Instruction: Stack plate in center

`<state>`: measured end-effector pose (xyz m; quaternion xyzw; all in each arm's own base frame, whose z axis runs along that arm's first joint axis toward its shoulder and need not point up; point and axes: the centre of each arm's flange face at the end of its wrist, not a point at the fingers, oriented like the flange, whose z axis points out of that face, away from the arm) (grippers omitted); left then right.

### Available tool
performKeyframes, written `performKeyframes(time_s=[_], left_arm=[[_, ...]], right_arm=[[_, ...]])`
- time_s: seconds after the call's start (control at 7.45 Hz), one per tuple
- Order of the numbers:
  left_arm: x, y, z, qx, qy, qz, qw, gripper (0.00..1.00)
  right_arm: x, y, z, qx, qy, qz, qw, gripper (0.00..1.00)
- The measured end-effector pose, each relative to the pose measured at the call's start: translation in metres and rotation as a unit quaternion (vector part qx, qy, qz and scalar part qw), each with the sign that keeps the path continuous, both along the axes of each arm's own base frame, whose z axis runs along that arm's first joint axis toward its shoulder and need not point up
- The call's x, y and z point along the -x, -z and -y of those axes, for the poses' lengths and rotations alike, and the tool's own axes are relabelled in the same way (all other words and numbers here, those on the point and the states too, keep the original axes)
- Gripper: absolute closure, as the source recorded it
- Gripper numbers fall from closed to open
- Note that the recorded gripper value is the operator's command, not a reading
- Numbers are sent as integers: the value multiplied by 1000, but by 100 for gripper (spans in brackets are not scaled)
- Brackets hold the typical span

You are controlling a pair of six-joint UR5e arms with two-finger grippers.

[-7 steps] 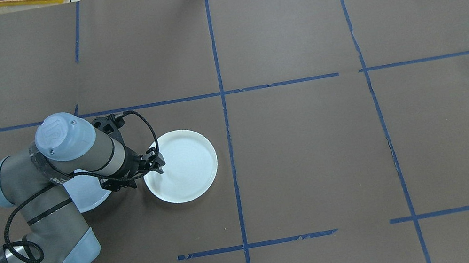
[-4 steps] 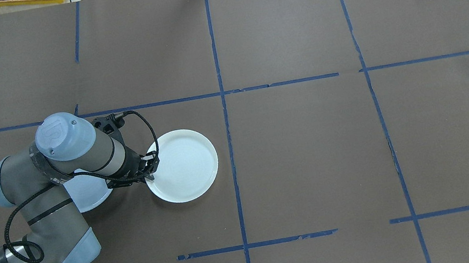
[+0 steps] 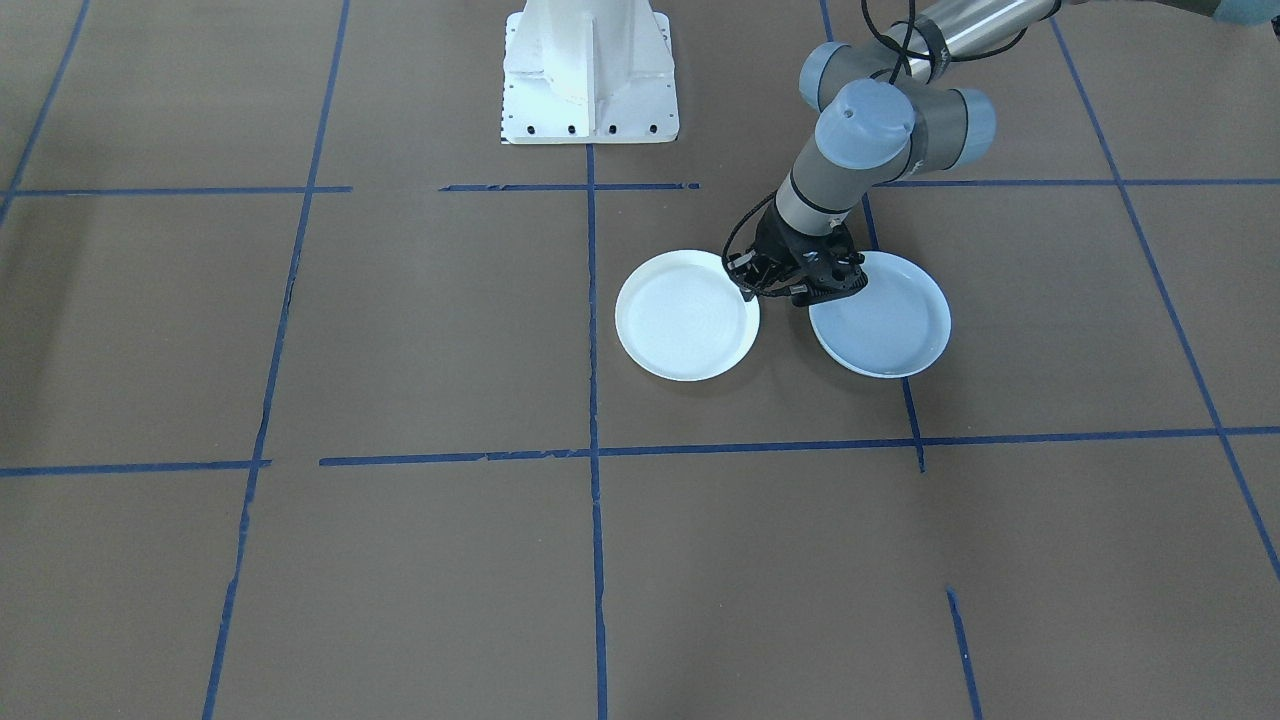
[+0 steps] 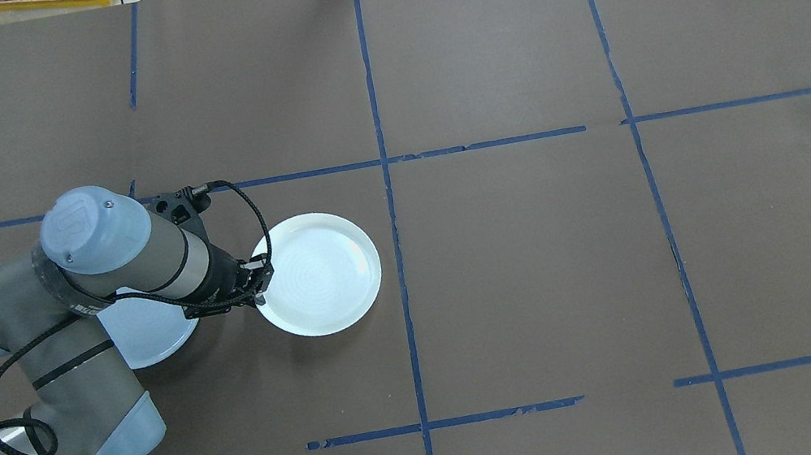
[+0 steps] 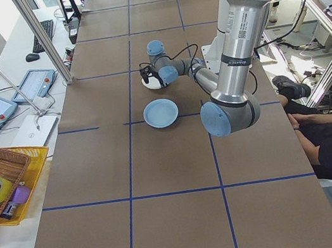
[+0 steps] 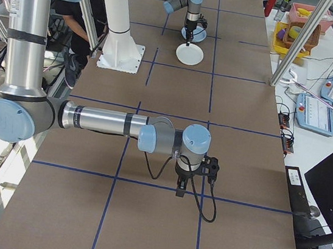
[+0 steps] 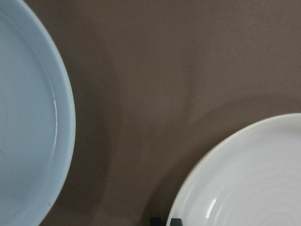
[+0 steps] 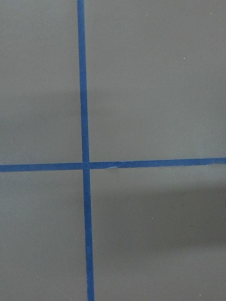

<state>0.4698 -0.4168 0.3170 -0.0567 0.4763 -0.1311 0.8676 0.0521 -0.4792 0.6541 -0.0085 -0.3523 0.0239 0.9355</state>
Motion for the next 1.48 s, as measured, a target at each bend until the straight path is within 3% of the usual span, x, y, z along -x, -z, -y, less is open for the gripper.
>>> performKeyframes(time_s=[0.4,0.67,1.07,1.48], left_arm=[[67,44,-7,-15,-4,-18,1000,100],[88,44,-8,-31,-8,-17,999,100],[119,11,7,-60,-10,7,998,100],[149,-58,-4,-81,-15,13,997,100]], right_arm=[[0,0,0,0,0,0,1000,0],[0,0,0,0,0,0,1000,0],[0,0,0,0,0,0,1000,0],[0,0,0,0,0,0,1000,0]])
